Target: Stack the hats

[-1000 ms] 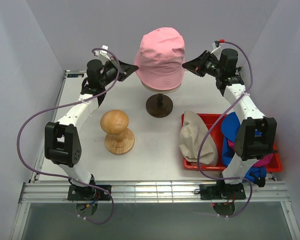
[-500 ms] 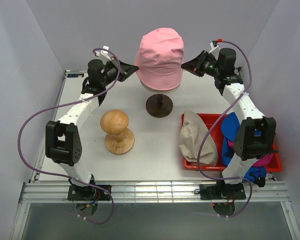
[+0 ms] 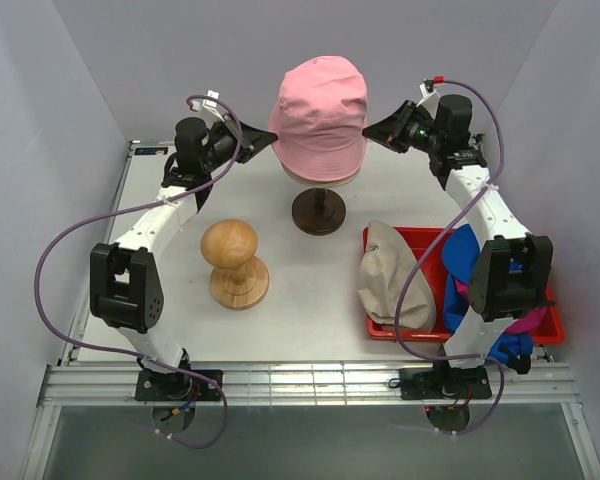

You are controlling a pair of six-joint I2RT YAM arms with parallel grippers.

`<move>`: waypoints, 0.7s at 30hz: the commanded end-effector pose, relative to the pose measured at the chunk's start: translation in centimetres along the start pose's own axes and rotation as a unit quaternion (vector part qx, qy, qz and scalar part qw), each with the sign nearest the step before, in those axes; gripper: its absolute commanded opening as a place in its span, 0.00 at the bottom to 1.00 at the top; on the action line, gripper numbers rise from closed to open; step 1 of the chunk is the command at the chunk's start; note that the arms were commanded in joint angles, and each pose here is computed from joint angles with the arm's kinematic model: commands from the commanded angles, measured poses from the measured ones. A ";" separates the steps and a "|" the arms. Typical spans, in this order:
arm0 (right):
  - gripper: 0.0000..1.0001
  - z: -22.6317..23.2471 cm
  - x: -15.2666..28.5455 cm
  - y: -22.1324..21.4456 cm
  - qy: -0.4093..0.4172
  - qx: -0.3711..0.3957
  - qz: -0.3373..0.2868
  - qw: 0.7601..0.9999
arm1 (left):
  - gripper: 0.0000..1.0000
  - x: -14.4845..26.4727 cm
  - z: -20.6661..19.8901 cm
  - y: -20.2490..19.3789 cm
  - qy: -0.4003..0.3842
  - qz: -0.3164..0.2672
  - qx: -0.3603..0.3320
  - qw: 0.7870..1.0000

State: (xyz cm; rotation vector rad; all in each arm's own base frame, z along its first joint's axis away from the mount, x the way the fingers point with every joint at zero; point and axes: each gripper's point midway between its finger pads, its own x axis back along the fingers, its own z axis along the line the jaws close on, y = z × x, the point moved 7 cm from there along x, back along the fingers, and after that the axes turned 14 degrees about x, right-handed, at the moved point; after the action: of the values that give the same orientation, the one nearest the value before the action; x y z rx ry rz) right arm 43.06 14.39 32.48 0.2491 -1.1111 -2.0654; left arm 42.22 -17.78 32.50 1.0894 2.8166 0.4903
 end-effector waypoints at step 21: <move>0.38 -0.5 2.4 2.0 -0.132 0.014 0.054 0.990 | 0.51 2.7 -2.7 1.8 0.060 -0.032 -0.042 0.997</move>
State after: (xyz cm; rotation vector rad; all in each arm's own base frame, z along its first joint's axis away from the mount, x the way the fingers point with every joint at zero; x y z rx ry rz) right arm 43.65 12.41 29.47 -0.1565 -1.1518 -2.0102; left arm 42.30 -16.00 31.30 1.0642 2.9677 0.6574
